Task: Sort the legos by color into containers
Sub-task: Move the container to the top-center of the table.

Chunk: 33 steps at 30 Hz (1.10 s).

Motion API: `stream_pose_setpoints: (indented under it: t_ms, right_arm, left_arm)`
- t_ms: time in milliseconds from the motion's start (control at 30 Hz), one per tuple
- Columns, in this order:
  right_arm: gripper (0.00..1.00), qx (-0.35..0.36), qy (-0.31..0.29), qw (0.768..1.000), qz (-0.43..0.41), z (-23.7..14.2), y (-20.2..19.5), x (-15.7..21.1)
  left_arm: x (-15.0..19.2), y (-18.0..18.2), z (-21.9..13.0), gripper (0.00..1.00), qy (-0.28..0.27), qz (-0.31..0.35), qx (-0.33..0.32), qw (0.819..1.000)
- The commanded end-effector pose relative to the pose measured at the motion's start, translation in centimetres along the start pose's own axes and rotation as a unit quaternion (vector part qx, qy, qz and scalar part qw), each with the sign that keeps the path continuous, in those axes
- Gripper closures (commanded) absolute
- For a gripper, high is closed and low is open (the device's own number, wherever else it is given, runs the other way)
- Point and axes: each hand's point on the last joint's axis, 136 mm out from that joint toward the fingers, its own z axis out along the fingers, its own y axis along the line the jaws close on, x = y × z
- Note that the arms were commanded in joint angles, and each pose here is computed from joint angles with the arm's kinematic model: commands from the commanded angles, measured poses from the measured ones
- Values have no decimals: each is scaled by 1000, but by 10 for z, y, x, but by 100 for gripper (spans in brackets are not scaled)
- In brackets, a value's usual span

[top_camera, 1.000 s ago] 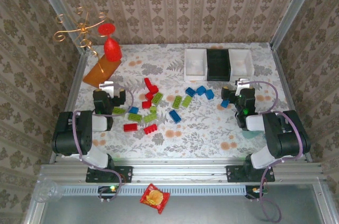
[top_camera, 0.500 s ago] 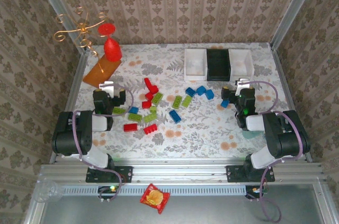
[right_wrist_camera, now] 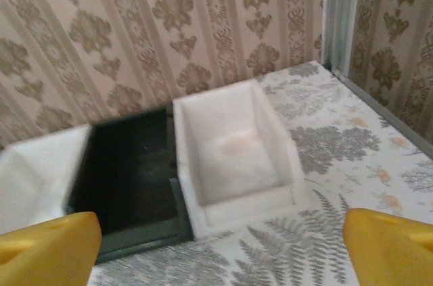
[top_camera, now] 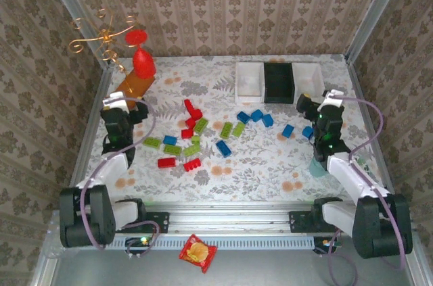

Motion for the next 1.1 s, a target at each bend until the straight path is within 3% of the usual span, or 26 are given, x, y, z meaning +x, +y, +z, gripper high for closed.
stream_pose_setpoints:
  t_ms: [0, 100, 433, 500, 833, 1067]
  right_arm:
    - [7, -16, 119, 993, -20, -2, 40, 39]
    - [8, -33, 161, 984, -66, 10, 79, 56]
    - [29, -28, 297, 948, -115, 105, 129, 115]
    - [31, -26, 305, 944, -121, 120, 134, 122]
    - [64, -59, 344, 927, -140, 161, 168, 144]
    - [68, -92, 348, 917, -174, 163, 199, 150]
  left_arm:
    - [21, -33, -8, 0, 62, -88, 84, 991]
    - [23, -66, -16, 0, 70, -97, 138, 983]
    - [33, -133, -40, 0, 105, -53, 214, 970]
    - [38, -135, -43, 0, 114, -48, 213, 969]
    - [58, -136, -59, 0, 131, -45, 221, 965]
    - [58, -142, -62, 0, 136, -44, 232, 962]
